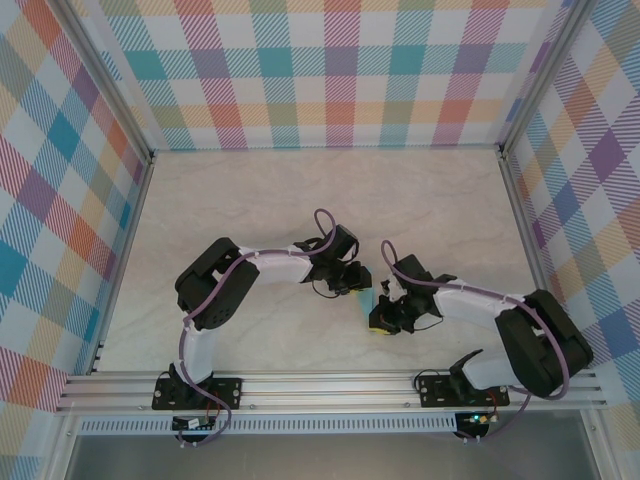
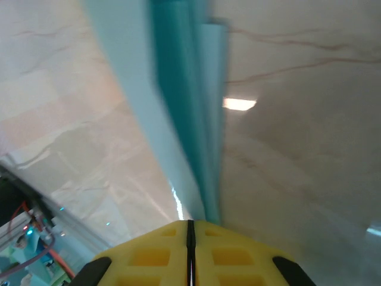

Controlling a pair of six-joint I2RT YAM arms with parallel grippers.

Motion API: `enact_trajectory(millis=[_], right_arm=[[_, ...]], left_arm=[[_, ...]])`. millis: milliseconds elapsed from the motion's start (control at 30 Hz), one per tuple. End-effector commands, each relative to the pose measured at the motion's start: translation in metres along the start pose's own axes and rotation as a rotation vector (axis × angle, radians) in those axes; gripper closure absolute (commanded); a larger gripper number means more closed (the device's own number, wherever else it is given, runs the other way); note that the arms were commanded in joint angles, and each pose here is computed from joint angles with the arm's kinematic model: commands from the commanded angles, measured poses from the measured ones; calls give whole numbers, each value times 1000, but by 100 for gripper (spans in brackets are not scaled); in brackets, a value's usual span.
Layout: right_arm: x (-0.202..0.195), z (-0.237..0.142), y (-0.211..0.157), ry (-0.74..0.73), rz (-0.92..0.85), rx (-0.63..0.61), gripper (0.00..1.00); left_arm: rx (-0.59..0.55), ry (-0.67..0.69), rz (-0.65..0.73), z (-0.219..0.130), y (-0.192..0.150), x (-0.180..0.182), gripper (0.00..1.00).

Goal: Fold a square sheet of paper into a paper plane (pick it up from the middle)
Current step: Fold the wing for the fifth time at the center of the table.

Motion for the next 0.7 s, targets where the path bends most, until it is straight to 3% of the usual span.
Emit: enact_trajectory(millis=[0,200,467,667], right_arm=[[-19,6,-2,-118,49,-3,92],[-17,-3,-6,-120,39,-28,92],[40,-31,4,129,-108,-113,88],[47,-23,23,108,-86,-172,89]], left_arm=[[31,24,3,6,-2,3,72],[31,22,3,6,-1,2,72],[29,16,4,5,-1,1,72],[28,12,8,5,1,-1,72]])
Point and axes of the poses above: each hand's point on the last joint's axis, 136 mm out from that joint toward the fingers, its own z axis out along the fingers, its own x axis along the line the jaws close on, y = z × x, the point moved 9 cm from there along -z, back along the fingers, and after that the axes turned 11 degrees about z, right-handed, at the moved point
